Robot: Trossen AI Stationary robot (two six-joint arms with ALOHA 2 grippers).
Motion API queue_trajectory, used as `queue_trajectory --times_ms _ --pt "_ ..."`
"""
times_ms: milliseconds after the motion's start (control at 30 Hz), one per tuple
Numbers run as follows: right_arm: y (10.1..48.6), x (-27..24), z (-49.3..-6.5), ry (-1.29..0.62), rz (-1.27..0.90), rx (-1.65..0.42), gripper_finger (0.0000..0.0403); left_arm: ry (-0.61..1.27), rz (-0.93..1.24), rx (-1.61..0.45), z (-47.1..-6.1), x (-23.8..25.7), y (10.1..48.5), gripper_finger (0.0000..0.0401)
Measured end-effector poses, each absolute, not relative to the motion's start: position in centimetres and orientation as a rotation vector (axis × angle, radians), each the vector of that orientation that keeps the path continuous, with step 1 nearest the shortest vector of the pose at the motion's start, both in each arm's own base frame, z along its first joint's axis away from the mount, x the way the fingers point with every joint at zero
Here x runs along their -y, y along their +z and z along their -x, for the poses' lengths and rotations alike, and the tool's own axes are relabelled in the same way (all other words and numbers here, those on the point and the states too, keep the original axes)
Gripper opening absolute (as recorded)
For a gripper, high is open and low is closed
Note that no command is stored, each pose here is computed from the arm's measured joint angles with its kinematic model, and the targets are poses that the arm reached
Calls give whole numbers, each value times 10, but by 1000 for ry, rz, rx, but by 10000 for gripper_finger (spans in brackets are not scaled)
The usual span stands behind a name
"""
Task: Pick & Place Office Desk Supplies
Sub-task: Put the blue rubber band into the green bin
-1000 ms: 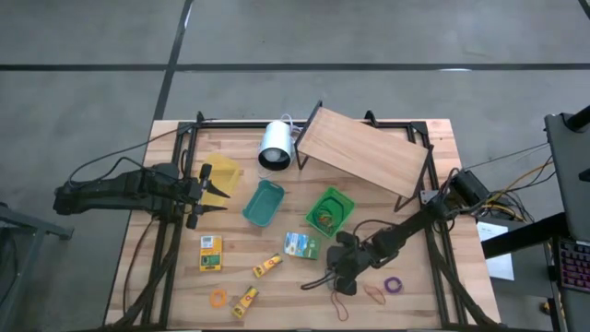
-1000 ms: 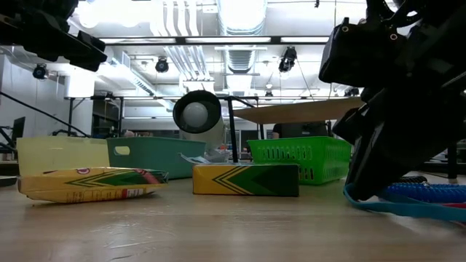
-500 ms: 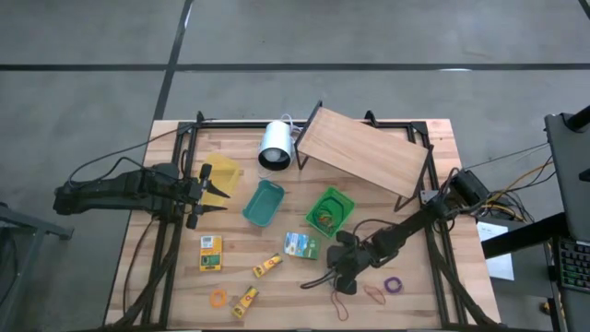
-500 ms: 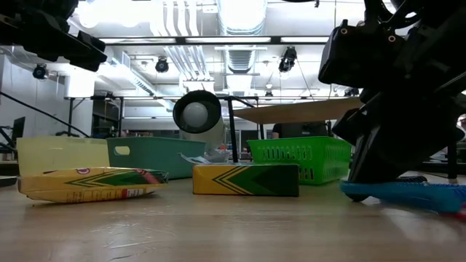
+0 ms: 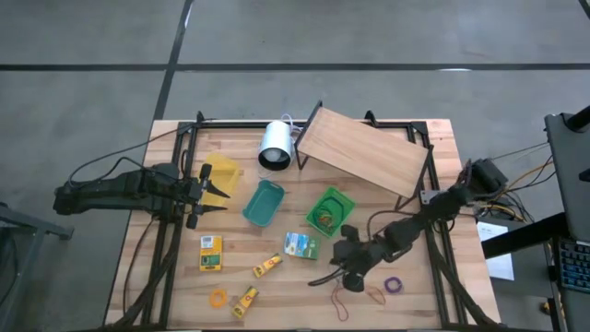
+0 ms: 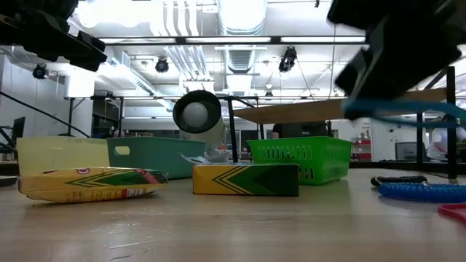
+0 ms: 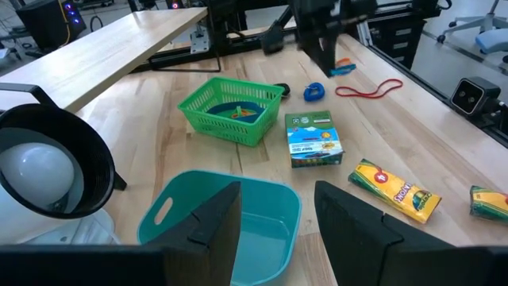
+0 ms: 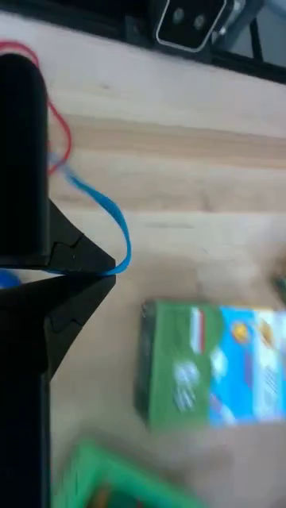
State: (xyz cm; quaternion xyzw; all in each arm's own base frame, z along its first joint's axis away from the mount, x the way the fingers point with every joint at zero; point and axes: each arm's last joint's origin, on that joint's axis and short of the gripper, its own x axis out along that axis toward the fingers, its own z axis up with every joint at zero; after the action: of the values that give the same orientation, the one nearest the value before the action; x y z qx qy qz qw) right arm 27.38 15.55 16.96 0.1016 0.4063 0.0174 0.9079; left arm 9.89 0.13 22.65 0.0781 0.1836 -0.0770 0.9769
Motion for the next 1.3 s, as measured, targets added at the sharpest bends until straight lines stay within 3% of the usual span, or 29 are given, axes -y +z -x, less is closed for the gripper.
queue_trajectory --times_ms 467,1000,1300 --pt "210 -131 -263 -378 169 -551 9 -155 -157 -372 -99 -1 226 164" --pt "152 -120 -281 -497 328 -701 8 -157 -155 -385 -98 -1 225 164" --pt "144 -117 -284 -512 335 -725 8 -157 -155 -385 -98 -1 225 164"
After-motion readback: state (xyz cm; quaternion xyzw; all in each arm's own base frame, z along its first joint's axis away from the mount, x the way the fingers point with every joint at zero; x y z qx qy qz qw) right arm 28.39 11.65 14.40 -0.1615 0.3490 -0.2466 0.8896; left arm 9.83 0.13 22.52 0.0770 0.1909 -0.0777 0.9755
